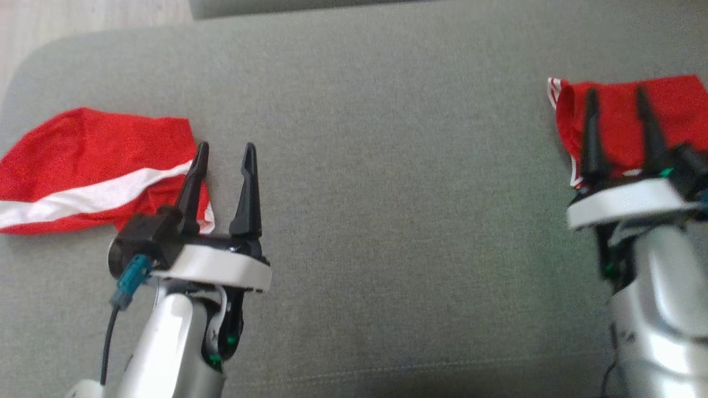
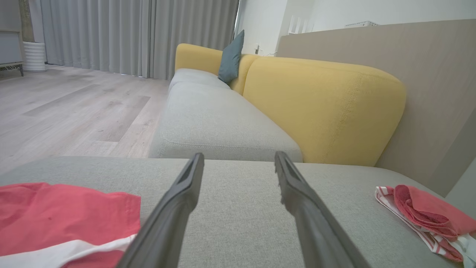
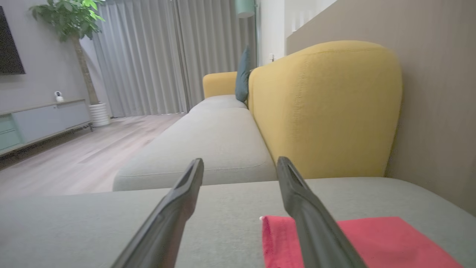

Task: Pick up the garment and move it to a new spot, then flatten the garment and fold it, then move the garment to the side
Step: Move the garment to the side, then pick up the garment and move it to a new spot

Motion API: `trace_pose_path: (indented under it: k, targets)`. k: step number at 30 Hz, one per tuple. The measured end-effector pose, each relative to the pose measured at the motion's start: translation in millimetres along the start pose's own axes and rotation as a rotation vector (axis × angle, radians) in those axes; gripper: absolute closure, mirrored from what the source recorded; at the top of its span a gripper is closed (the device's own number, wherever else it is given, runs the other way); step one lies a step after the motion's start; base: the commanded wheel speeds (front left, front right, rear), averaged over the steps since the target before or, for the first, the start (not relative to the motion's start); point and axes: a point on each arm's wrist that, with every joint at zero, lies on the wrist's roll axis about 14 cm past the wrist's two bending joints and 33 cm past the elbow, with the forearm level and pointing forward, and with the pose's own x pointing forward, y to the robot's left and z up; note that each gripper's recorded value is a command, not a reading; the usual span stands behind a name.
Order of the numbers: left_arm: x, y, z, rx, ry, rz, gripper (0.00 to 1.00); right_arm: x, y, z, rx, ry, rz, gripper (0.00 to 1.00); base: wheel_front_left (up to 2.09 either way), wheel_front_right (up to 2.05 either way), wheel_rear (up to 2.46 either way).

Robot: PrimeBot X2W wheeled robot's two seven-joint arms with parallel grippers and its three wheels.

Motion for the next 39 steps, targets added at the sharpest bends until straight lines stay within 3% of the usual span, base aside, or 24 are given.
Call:
trace_pose_path:
  k: [7, 20, 39]
  targets:
    - [-24.4, 2.1, 6.9, 0.009, -0.002, 0.026, 0.0, -34.6, 26.2, -8.4, 0.072, 0.015, 0.032, 0.0, 0.0, 0.0, 0.0]
    - [-55.6, 7.4, -1.4, -0.026, 0.037, 0.088, 0.0, -81.6, 37.4, -21.1, 0.184, 0.04, 0.025, 0.0, 0.0, 0.0, 0.0]
    - [-58.0, 1.6, -6.3, -0.032, 0.053, 0.082, 0.0, -86.3, 33.1, -16.9, 0.219, 0.025, 0.007, 0.0, 0.0, 0.0, 0.0]
